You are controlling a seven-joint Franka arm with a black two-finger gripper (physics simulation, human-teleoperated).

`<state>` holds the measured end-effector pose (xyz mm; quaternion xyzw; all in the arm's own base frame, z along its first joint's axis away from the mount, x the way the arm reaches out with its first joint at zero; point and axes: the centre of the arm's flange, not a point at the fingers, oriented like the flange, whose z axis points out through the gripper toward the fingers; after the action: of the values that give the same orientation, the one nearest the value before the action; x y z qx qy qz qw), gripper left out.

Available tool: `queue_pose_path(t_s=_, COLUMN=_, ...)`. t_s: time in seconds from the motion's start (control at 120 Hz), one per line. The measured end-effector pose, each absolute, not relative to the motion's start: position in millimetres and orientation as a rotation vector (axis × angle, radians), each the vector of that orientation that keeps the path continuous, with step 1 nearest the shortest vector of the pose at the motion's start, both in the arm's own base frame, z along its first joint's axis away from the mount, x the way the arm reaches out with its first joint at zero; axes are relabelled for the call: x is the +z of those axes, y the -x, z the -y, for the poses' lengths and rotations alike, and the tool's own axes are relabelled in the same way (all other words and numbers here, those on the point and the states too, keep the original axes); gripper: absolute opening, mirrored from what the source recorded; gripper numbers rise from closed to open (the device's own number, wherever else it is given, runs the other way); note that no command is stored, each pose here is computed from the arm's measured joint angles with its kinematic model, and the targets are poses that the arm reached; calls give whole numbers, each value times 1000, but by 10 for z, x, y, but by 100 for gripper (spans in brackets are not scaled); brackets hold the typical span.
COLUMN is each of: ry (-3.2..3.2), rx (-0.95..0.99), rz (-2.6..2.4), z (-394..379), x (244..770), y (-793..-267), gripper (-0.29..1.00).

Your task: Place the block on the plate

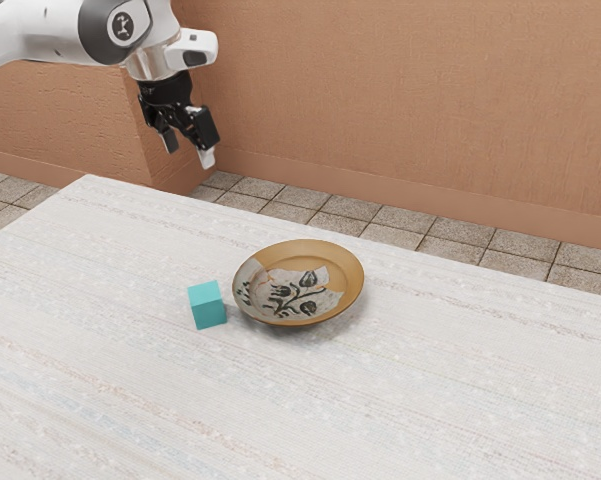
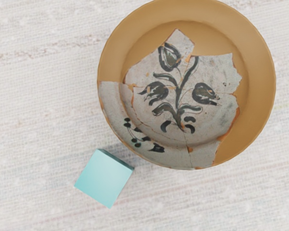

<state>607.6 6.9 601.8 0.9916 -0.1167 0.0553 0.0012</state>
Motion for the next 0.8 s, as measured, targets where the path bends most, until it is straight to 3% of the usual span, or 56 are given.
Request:
queue_pose_path(t_s=0.2, ry=-3113, rx=162, rz=399, z=-72, x=5988, y=-6076, gripper=70)
queue_pose_path(t_s=0.508, ry=-3093, rx=-162, rz=496, z=-137, x=5016, y=-5944, gripper=70)
queue_pose_path(t_s=0.8, ry=-3038, rx=-127, rz=862, z=-399, x=4115, y=-5982, gripper=70)
